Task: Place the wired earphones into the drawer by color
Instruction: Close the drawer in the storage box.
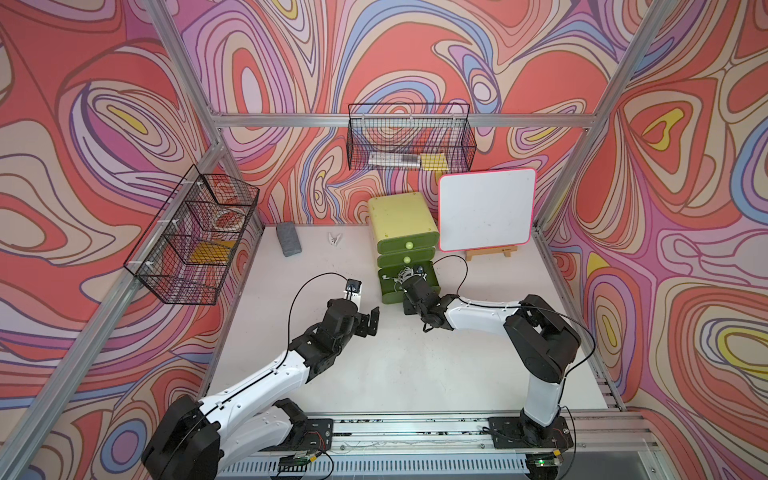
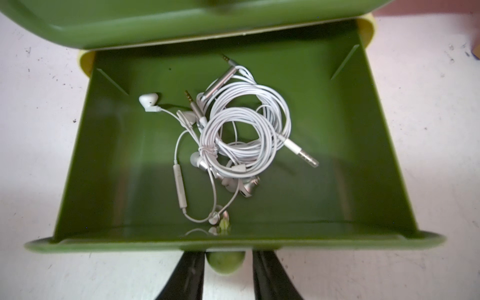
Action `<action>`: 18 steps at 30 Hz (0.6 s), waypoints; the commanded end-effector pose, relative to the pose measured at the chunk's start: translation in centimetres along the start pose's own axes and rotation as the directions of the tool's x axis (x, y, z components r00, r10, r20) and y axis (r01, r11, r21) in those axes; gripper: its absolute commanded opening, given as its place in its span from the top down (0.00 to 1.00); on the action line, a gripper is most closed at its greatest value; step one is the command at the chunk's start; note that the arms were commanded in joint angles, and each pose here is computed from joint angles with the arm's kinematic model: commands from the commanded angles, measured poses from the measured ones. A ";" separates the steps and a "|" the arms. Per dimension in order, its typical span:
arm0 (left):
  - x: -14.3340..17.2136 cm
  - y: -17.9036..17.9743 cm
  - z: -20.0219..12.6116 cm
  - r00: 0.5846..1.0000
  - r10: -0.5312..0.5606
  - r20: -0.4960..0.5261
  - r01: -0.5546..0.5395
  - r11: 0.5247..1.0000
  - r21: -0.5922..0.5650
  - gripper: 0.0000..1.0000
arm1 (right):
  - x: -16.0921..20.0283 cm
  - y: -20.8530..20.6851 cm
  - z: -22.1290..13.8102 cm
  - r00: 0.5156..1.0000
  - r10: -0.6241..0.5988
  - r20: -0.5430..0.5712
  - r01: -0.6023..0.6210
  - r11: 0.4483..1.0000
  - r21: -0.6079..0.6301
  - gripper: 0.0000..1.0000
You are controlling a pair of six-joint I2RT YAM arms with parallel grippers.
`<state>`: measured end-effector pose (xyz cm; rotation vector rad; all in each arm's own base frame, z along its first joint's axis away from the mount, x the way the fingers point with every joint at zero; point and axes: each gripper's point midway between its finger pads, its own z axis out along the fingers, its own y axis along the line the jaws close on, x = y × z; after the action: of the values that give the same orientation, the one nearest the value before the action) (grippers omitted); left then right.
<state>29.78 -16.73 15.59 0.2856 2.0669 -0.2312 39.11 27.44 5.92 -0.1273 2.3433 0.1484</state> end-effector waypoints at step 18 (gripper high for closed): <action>0.0 0.7 0.0 1.000 0.006 0.018 -0.005 1.000 -0.030 0.01 | -2.7 -0.1 1.8 0.996 0.012 0.093 -0.012 1.000 -0.004 0.66</action>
<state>29.86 -16.48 15.59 0.2766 2.0651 -0.2154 41.15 27.59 6.42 -0.1102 2.2883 0.1677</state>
